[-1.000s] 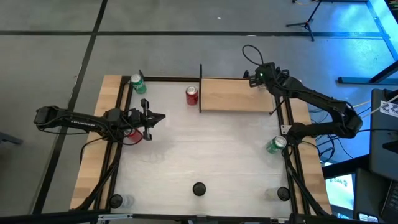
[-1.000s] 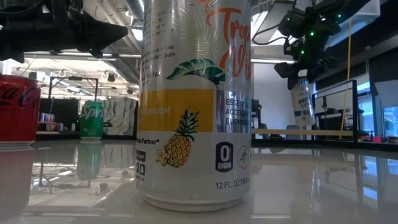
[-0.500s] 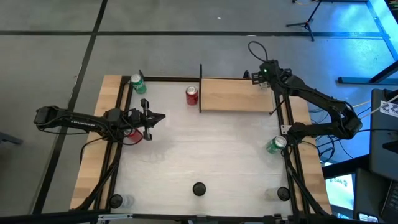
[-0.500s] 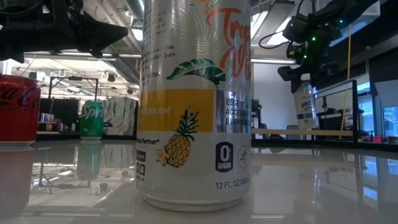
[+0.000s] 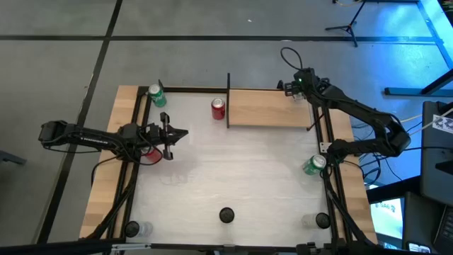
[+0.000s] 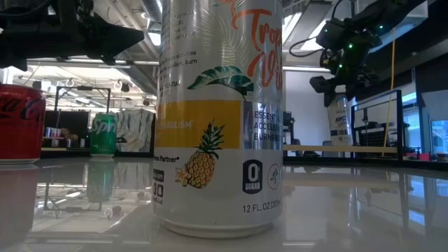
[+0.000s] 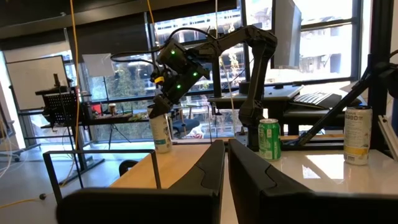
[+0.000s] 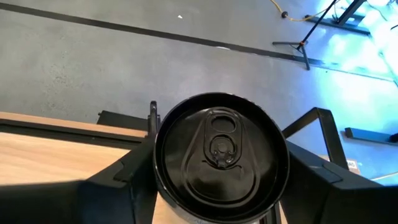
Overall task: Place canned beverage on shelf
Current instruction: Put the right white blue soda can on the shelf, then put the white blue soda can on the shelf aligned with the other white blue soda can
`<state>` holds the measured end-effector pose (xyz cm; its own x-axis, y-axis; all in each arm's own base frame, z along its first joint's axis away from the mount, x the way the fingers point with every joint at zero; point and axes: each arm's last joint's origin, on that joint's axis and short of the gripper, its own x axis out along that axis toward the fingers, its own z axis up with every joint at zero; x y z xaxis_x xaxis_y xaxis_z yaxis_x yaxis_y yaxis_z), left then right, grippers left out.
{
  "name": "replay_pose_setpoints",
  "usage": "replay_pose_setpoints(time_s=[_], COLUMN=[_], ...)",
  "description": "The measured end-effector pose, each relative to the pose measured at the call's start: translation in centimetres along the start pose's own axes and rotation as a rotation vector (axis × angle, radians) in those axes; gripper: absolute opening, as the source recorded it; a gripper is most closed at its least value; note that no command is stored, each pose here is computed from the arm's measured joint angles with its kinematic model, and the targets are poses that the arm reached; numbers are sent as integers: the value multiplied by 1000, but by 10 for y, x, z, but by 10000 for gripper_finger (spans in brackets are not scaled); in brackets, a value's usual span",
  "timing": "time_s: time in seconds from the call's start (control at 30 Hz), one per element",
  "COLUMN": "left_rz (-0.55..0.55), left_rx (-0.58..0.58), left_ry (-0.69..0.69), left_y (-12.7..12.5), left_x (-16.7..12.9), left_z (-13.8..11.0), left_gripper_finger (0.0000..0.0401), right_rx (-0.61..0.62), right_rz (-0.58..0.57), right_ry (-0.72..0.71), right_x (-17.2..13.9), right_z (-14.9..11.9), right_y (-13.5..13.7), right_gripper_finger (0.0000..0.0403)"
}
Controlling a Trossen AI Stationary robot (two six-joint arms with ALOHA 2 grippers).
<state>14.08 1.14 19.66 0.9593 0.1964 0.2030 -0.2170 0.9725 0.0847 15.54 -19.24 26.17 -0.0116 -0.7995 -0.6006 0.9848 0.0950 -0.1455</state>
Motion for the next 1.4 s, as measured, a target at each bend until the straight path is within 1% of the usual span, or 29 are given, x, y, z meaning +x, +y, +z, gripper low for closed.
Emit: replay_pose_setpoints(time_s=[0.17, 0.3, 0.7, 0.9, 1.1, 1.17, 1.23, 1.4], left_rz=[0, -1, -9, -9, -9, -9, -9, -9], left_rx=[0, -2, -5, -4, -3, -3, -3, -1], left_ry=[0, 0, 2, 2, 2, 2, 2, -14], left_y=[0, 0, 0, 0, 0, 0, 0, 0], left_x=[0, 0, 0, 0, 0, 0, 0, 0], left_z=[0, 0, 0, 0, 0, 0, 0, 1], left_gripper_finger=[15, 15, 15, 15, 15, 15, 15, 15], right_rx=[-4, -31, -42, -55, -53, -50, -49, -83], right_rz=[-2, -9, -7, 43, 53, 74, 121, 353], right_ry=[3, 4, -1, -31, -33, -32, -26, -44], right_x=[1, 0, -1, -15, -35, -42, -49, -73], right_z=[0, -1, 2, 16, 30, 33, 36, 34], right_y=[0, 0, 0, -3, -12, -15, -18, -5], right_gripper_finger=[265, 280, 328, 336, 337, 337, 337, 337])
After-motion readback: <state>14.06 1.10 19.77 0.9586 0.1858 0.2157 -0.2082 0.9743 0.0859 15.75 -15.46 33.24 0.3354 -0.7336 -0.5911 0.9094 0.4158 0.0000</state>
